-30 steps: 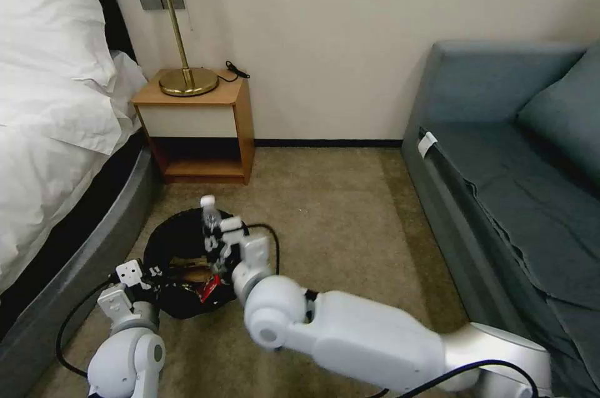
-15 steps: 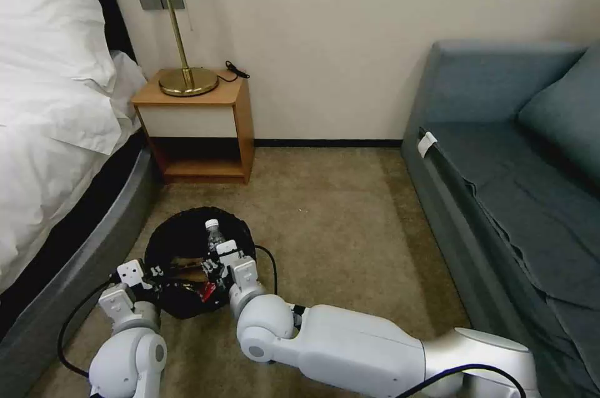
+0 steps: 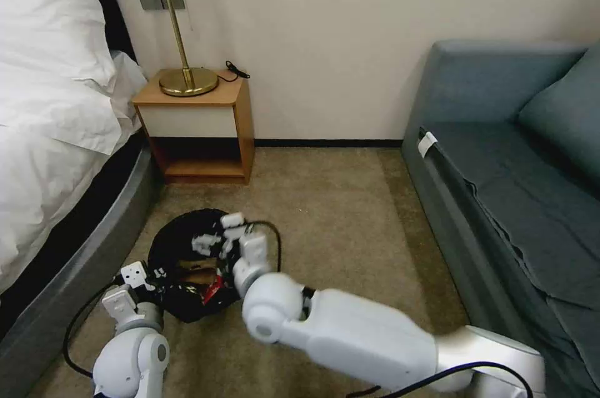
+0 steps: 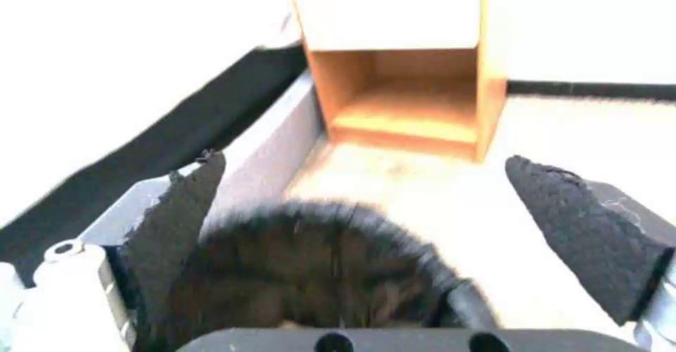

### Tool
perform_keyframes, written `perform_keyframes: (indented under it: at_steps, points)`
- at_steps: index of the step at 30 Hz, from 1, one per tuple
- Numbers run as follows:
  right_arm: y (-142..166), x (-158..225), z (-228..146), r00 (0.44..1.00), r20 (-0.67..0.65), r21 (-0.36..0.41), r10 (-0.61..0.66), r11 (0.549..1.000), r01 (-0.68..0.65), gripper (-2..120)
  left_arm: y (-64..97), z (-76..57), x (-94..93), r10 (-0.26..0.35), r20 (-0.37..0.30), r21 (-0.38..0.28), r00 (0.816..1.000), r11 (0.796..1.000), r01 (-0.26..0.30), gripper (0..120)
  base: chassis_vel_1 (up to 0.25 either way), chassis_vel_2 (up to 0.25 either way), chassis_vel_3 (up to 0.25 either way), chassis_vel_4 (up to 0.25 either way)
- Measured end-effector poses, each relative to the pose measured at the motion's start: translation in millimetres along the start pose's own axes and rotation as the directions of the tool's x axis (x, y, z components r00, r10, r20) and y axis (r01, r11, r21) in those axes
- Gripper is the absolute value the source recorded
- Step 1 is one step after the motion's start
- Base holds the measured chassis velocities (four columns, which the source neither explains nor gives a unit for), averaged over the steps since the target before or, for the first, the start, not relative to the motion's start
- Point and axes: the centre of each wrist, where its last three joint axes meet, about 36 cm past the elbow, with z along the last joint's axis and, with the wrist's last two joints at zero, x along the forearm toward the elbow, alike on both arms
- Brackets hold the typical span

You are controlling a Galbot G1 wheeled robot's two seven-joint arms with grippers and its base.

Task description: Pick up the trash bin, then pick up the garbage on the floor and place it into the trash bin.

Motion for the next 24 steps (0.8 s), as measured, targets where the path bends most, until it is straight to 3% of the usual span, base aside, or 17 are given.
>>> perform_keyframes:
  at_steps: [5, 11, 15, 24]
  points:
    - [-14, 8, -11, 1.000, 0.026, -0.005, 0.016, 1.000, -0.015, 100, -1.9, -2.6, -0.6, -0.003, -0.081, 0.079, 0.997, 0.997, 0.010, 3, 0.000, 0.000, 0.000, 0.000]
    - [-25, 11, -9, 0.999, 0.032, -0.018, 0.043, 0.999, -0.043, 100, 2.1, -5.8, -7.4, -0.007, -0.207, 0.182, 0.978, 0.982, 0.045, 3, 0.000, 0.000, 0.000, 0.000]
    - [-26, 13, -5, 0.999, 0.027, -0.018, 0.045, 0.999, -0.044, 100, 5.2, -2.3, -12.6, -0.013, -0.241, 0.196, 0.971, 0.979, 0.061, 3, 0.000, 0.000, 0.000, 0.000]
    - [-29, 13, 2, 0.998, 0.017, -0.019, 0.058, 0.998, -0.058, 100, 6.1, -0.7, -18.1, -0.033, -0.245, 0.189, 0.969, 0.979, 0.081, 3, 0.000, 0.000, 0.000, 0.000]
